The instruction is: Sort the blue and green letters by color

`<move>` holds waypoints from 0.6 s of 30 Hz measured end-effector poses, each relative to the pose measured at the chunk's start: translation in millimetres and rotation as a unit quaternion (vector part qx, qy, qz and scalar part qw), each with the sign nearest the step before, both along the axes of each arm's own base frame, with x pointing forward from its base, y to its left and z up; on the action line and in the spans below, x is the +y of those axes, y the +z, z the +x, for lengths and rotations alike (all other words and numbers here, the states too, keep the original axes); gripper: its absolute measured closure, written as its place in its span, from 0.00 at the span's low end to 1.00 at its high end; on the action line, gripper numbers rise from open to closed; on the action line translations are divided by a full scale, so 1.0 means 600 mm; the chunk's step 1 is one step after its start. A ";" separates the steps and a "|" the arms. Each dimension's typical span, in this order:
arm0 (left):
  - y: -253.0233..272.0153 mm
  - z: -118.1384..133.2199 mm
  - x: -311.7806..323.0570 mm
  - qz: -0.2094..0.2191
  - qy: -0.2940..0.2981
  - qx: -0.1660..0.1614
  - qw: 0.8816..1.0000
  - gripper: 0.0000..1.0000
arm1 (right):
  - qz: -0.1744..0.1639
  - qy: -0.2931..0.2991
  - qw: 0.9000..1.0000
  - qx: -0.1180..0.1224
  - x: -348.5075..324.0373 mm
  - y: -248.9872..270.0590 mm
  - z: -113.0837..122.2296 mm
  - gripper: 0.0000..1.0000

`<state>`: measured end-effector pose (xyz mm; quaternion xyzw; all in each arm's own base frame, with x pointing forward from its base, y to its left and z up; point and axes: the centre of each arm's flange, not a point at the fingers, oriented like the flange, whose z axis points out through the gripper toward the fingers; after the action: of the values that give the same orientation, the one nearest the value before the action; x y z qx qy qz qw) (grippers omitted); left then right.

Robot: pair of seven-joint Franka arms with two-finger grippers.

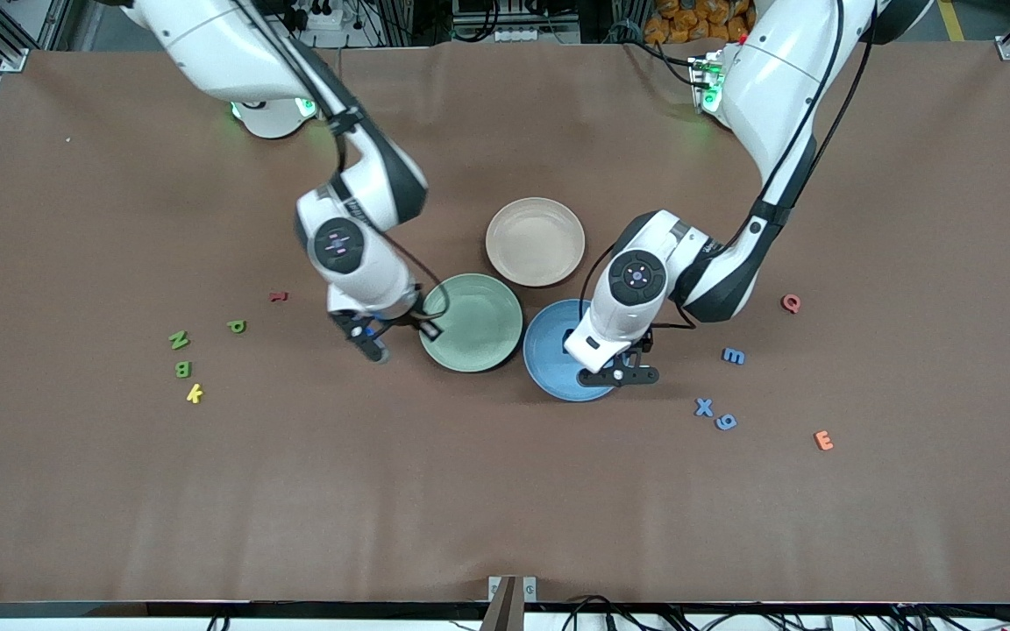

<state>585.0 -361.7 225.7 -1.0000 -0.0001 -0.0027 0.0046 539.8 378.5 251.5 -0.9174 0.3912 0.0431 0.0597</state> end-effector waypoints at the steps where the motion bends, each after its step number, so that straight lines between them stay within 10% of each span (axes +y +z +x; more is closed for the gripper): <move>1: 0.000 0.006 0.010 0.001 0.000 -0.001 1.000 0.00 | 0.001 -0.003 1.000 0.001 0.015 -0.003 -0.005 0.74; 10: -0.002 0.086 0.168 0.006 0.014 -0.001 1.000 0.00 | 0.004 -0.012 1.000 0.006 0.080 -0.034 -0.017 0.73; 18: -0.010 0.121 0.270 0.007 0.017 0.003 1.000 0.00 | 0.001 -0.021 1.000 0.005 0.066 -0.042 0.001 0.37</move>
<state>657.6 -199.4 219.8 -0.9998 -0.0166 0.0007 0.0118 540.1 417.9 226.4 -0.9086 0.4106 0.0472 0.0598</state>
